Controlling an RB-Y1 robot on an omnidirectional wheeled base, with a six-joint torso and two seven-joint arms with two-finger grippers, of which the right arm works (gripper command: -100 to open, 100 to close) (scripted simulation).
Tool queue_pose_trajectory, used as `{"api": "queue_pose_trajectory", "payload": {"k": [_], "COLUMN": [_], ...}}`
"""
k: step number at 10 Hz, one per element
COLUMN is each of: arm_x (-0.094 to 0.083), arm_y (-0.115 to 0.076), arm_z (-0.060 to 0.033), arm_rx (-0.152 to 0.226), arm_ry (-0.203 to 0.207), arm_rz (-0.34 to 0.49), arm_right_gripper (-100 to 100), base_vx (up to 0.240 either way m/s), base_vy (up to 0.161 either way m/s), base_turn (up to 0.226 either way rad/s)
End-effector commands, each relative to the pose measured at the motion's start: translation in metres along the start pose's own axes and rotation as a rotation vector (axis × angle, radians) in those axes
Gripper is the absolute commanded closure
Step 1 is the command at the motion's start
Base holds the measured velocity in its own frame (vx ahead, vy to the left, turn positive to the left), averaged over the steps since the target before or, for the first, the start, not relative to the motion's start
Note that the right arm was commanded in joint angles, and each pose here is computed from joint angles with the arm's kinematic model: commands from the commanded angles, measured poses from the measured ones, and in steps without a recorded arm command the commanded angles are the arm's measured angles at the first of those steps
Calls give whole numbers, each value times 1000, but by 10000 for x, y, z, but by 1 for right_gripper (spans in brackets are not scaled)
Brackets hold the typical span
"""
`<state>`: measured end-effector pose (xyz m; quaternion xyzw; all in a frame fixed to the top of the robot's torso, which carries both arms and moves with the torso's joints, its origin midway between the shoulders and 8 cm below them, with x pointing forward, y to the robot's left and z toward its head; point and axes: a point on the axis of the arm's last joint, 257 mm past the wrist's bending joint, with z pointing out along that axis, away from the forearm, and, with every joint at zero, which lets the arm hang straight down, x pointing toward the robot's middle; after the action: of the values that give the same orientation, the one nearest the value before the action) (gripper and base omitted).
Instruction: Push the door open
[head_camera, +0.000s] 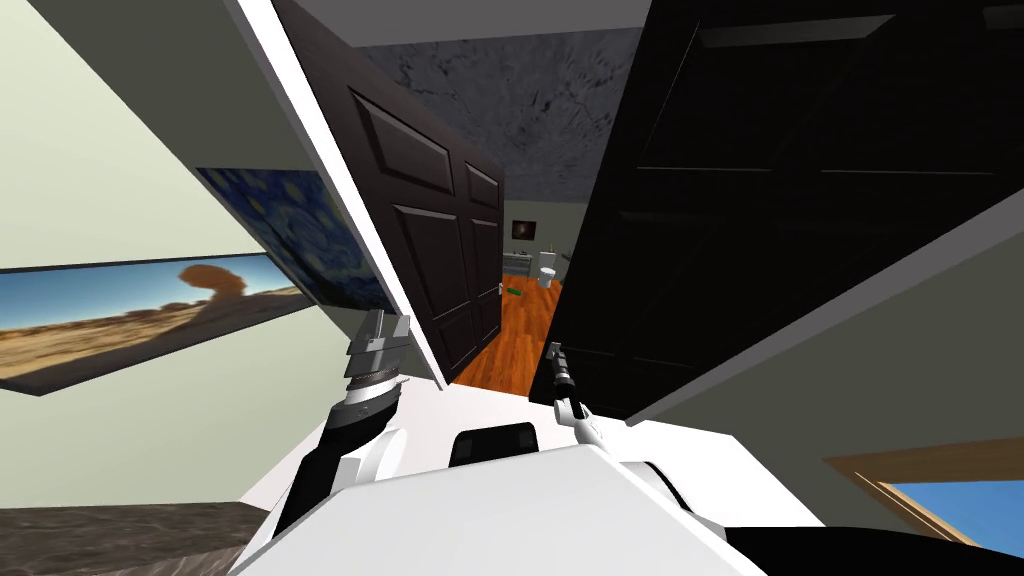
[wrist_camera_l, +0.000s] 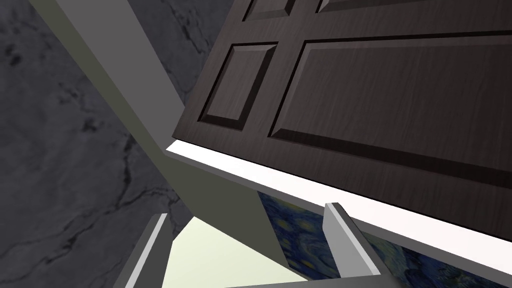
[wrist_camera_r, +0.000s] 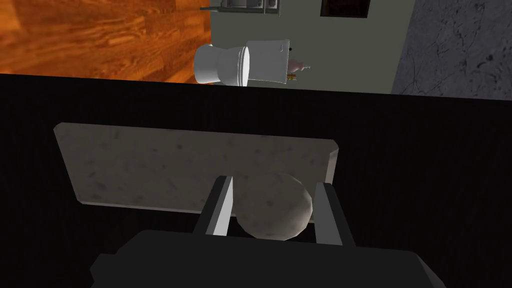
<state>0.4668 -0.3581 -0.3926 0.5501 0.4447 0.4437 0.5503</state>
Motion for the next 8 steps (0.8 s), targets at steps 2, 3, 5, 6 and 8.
{"api": "queue_pose_trajectory", "payload": {"k": [2, 3, 5, 6, 8], "arm_x": [28, 41, 75, 96, 144], "arm_y": [3, 4, 7, 8, 11], "arm_z": [9, 13, 23, 28, 40], "arm_rx": [-1, -1, -2, -3, -4], "arm_ry": [2, 2, 4, 5, 8], "arm_rz": [-4, -5, -9, -11, -15], "arm_right_gripper": [100, 100, 100, 100, 100], "base_vx": [161, 187, 198, 211, 192], "base_vy": [4, 4, -19, -12, -3], "base_turn": [-120, -121, -119, -150, -174]}}
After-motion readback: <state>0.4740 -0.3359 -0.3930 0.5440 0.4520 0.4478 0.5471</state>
